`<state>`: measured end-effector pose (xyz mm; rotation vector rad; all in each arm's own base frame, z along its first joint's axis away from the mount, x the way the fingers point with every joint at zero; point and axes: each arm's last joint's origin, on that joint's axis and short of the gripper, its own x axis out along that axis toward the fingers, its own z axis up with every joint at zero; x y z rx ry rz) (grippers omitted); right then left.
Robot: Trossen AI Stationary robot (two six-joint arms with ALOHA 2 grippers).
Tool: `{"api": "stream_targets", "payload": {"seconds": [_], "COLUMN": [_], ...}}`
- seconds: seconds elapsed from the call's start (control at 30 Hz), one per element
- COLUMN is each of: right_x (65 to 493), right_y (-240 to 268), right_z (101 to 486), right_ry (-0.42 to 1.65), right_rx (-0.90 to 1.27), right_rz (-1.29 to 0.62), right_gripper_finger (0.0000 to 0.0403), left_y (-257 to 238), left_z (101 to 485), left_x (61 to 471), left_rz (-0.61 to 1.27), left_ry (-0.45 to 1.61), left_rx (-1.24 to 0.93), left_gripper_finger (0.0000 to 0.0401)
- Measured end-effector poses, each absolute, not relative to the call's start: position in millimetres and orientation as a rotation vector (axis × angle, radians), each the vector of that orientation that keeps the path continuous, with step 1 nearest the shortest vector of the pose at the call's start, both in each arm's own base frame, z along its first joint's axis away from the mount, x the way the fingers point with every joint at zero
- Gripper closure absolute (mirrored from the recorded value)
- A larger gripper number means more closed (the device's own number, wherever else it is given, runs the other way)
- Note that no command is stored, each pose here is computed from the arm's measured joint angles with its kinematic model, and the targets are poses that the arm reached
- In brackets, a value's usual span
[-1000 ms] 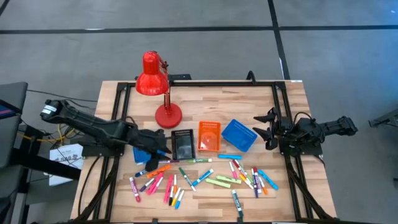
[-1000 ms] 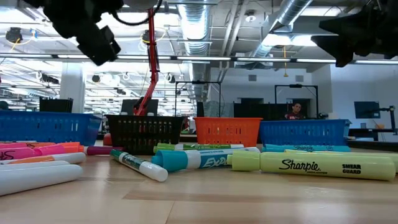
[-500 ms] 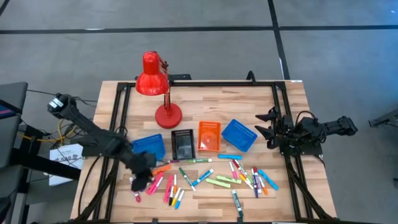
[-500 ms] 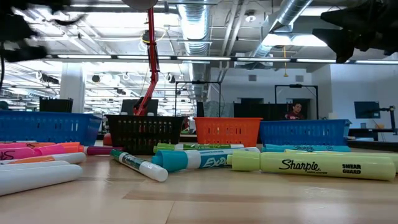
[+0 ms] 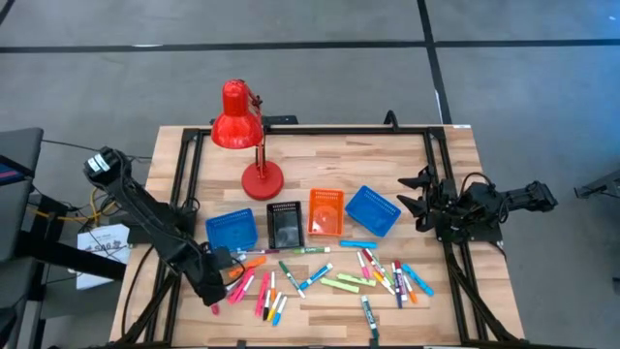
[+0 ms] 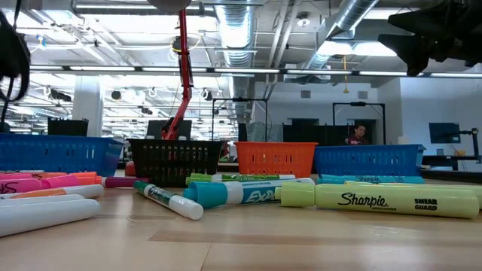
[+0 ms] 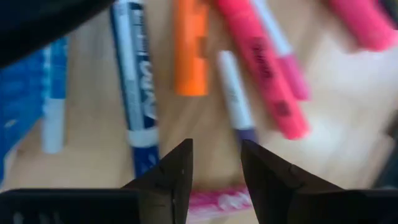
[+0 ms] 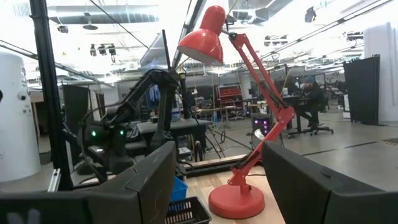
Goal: Pick & Place Markers
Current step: Put the large blue marker pen into the left blue basket
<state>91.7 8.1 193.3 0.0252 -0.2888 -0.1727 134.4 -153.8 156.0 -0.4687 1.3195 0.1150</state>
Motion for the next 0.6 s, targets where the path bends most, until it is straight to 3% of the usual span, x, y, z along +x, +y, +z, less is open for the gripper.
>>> {"api": "stream_targets", "payload": {"seconds": [0.6], "right_x": [90.8], "right_y": [7.8], "right_z": [196.2], "right_ry": [-0.319], "right_rx": [0.033], "right_rz": [-0.176], "right_gripper_finger": [0.0173], "left_y": [-144.4], "left_z": [148.3], "left_x": [131.5], "left_rz": [0.136], "left_ry": [1.305], "left_rx": [-0.308], "left_gripper_finger": [0.0270]}}
